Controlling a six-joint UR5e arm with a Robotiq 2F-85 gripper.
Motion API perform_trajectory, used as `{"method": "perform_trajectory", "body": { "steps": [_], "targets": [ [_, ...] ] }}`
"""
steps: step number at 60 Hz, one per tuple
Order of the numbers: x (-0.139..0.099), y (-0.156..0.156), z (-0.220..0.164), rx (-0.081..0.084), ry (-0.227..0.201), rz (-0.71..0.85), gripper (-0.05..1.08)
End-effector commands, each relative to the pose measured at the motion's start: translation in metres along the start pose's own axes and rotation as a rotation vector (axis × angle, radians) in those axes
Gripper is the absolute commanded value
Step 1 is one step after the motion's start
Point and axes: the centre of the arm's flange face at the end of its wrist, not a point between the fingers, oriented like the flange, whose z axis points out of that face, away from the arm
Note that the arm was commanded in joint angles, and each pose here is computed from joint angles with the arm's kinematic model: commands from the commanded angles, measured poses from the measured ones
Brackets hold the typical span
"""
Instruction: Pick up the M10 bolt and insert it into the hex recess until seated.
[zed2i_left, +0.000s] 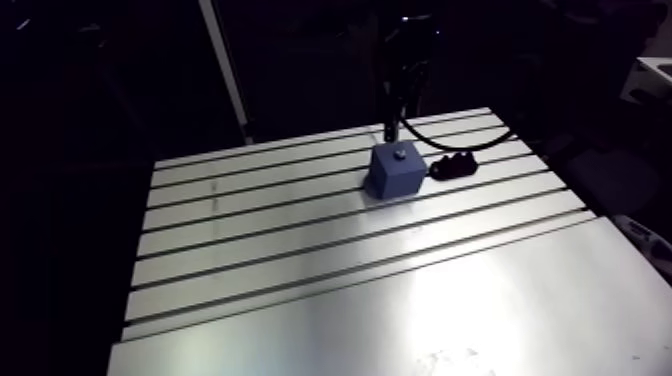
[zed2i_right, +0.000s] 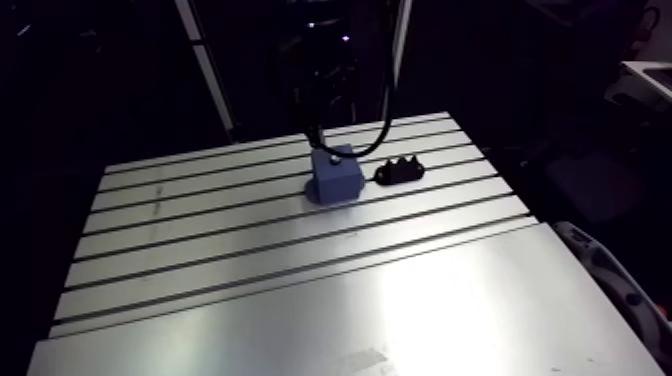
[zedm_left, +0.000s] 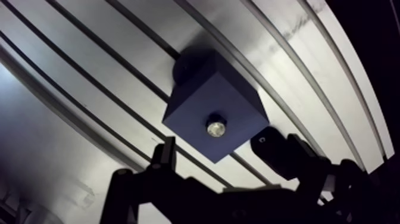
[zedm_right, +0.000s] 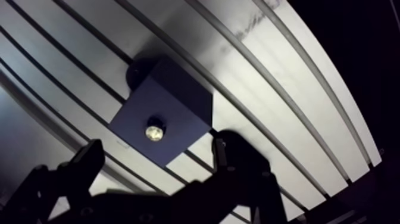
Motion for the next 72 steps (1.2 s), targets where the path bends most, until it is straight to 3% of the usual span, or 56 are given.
{"method": "perform_trajectory", "body": {
  "steps": [1, 16, 17, 18, 20, 21, 22, 23, 24, 25, 26, 30, 35, 37, 38, 41, 44, 50, 52, 55, 65, 72],
  "targets": [
    [0.001, -0.002, -0.013, -0.007, 0.033, 0.032, 0.0],
    [-0.005, -0.001, -0.026, -0.021, 0.05, 0.111, 0.03],
    [-0.006, 0.001, -0.028, -0.023, 0.052, 0.133, 0.16],
    [-0.006, 0.001, -0.028, -0.023, 0.052, 0.133, 0.16],
    [-0.007, 0.003, -0.031, -0.025, 0.055, 0.184, 0.49],
    [-0.007, 0.003, -0.031, -0.025, 0.055, 0.184, 0.49],
    [-0.008, 0.005, -0.032, -0.027, 0.057, 0.212, 0.69],
    [-0.008, 0.005, -0.032, -0.027, 0.057, 0.212, 0.69],
    [-0.008, 0.007, -0.035, -0.032, 0.064, 0.242, 0.89],
    [-0.008, 0.007, -0.035, -0.032, 0.064, 0.242, 0.89],
    [-0.009, 0.009, -0.037, -0.03, 0.073, 0.279, 0.99],
    [-0.014, 0.015, -0.038, -0.018, 0.089, 0.356, 1.07],
    [-0.014, 0.016, -0.038, 0.003, 0.111, 0.427, 1.08],
    [-0.014, 0.016, -0.037, 0.03, 0.129, 0.508, 1.08],
    [-0.014, 0.016, -0.037, 0.03, 0.129, 0.508, 1.08],
    [-0.013, 0.016, -0.036, 0.053, 0.139, 0.591, 1.08],
    [-0.012, 0.014, -0.035, 0.063, 0.134, 0.663, 1.08],
    [-0.011, 0.011, -0.038, 0.069, 0.128, 0.709, 1.08],
    [-0.01, 0.007, -0.036, 0.08, 0.11, 0.733, 1.08],
    [-0.01, 0.007, -0.035, 0.084, 0.105, 0.745, 1.08],
    [-0.011, 0.007, -0.033, 0.067, 0.106, 0.759, 1.08],
    [-0.013, 0.01, -0.034, 0.064, 0.11, 0.761, 1.08]
  ]
}}
